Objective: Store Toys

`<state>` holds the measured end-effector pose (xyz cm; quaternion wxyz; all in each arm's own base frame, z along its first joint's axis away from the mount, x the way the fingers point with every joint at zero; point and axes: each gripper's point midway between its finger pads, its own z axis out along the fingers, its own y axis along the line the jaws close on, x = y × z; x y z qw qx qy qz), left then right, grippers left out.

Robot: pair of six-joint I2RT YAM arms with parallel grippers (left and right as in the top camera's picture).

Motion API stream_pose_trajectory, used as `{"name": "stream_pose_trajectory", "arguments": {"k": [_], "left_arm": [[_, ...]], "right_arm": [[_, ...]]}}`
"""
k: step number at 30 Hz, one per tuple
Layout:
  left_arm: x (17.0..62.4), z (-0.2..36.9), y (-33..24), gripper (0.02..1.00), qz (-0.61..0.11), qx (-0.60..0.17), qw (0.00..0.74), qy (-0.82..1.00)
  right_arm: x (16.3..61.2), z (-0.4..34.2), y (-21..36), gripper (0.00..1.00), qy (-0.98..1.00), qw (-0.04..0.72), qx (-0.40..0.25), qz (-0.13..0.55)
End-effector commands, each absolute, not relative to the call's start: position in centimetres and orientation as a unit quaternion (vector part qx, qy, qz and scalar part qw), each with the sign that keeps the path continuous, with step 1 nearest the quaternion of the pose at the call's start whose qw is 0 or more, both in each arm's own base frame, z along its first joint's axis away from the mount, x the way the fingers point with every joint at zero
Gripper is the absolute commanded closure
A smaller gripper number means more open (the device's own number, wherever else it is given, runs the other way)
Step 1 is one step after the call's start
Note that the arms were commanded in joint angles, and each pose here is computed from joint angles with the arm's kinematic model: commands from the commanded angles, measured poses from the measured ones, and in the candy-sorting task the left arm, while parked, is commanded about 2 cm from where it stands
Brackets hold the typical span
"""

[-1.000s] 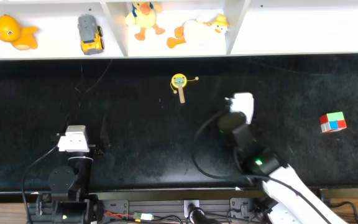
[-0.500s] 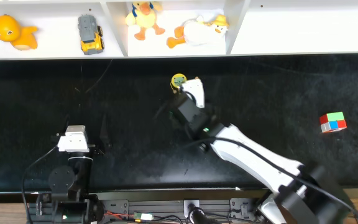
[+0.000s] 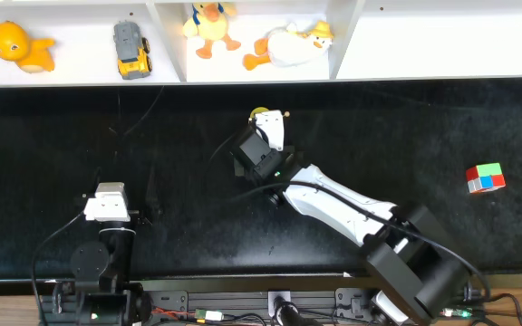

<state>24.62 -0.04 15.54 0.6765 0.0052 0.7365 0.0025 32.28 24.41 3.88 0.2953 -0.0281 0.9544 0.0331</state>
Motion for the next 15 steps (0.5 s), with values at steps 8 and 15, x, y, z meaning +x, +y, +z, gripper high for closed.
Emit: {"name": "stream_pose_trajectory", "arguments": {"k": [8, 15], "left_arm": [[24.6, 15.6, 0.2, 0.020, 0.014, 0.008, 0.678, 0.735], [24.6, 15.6, 0.2, 0.023, 0.014, 0.008, 0.678, 0.735]], "right_arm": [[33.8, 2.5, 24.9, 0.005, 0.954, 0.294, -0.051, 0.031], [34.5, 2.4, 23.9, 0.248, 0.956, 0.287, -0.060, 0.027]]}}
